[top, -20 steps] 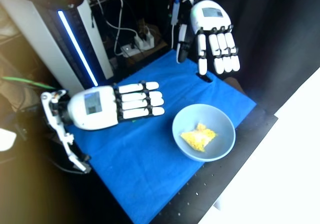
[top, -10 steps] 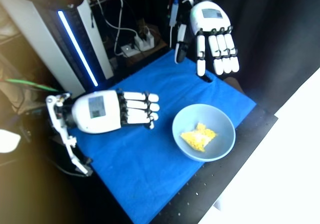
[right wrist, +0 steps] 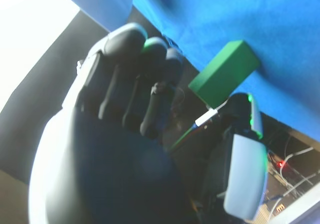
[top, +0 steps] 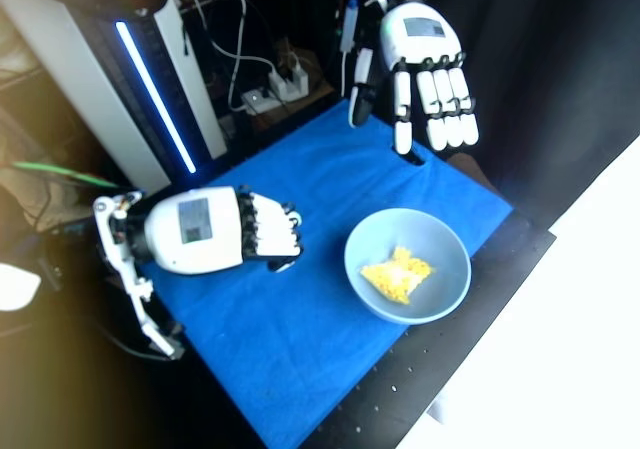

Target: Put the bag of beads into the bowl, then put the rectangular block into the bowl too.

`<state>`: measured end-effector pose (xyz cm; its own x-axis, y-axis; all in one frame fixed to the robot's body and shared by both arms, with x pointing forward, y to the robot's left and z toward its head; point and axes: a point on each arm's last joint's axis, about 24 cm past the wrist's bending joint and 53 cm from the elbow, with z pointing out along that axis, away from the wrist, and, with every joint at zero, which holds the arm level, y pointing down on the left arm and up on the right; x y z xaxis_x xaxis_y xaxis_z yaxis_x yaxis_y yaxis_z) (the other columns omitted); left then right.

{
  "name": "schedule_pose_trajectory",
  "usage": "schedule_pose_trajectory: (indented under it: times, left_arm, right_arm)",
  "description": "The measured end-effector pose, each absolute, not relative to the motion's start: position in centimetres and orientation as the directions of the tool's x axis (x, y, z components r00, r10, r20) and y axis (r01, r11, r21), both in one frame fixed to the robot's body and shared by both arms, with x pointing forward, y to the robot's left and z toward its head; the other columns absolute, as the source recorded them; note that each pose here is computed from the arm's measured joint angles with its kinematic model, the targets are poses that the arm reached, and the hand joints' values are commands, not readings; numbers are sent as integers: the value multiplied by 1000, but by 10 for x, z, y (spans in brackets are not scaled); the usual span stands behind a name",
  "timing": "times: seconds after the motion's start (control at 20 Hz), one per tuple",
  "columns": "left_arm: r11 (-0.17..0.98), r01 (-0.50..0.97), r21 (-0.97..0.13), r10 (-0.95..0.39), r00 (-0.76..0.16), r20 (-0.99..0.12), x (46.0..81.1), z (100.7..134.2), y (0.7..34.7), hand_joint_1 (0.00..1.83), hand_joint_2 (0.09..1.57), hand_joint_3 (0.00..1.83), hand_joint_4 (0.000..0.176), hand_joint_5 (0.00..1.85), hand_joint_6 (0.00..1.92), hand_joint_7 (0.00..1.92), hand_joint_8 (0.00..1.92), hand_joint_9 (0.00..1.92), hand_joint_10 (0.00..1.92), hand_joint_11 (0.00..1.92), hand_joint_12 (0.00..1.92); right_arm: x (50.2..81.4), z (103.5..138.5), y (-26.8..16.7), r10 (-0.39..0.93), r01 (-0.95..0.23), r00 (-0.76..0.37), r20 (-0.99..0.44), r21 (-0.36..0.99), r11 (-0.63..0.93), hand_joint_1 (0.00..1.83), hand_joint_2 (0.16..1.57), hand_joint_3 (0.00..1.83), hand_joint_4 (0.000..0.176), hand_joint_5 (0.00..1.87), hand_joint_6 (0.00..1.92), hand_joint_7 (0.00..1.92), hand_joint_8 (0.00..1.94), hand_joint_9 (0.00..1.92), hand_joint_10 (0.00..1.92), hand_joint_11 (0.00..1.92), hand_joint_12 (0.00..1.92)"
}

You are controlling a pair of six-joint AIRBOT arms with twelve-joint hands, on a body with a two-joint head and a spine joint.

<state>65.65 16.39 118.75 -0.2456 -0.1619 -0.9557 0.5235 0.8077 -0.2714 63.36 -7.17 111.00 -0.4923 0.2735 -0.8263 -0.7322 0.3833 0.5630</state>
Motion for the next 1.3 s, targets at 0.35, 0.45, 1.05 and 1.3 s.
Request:
schedule_pose_trajectory:
  times: [0.35,0.45,1.05,1.3]
  left_arm:
    - [807,523,-273,-164,-246,-955,657,1187,163,817,886,3,170,93,3,6,0,0,0,0,0]
    - [807,524,-274,-164,-247,-955,656,1187,163,849,888,2,171,98,4,3,0,0,0,0,0]
    - [806,523,-276,-166,-248,-954,657,1187,163,847,884,0,144,98,5,24,6,0,0,0,0]
    - [806,523,-278,-167,-249,-954,657,1186,162,847,892,1,161,90,1,20,2,0,0,0,0]
  right_arm:
    - [631,1109,-70,262,-738,-492,-830,558,380,821,869,0,0,558,0,633,278,456,1035,435,1404]
    - [630,1107,-69,254,-742,-492,-833,554,377,826,865,0,0,509,0,651,108,459,939,448,1325]
    - [620,1103,-57,235,-756,-502,-832,554,349,1107,930,1,0,995,46,818,1066,749,1351,636,1636]
    - [621,1105,-58,243,-756,-501,-831,556,345,1173,1074,0,0,1045,860,900,1165,857,1424,764,1724]
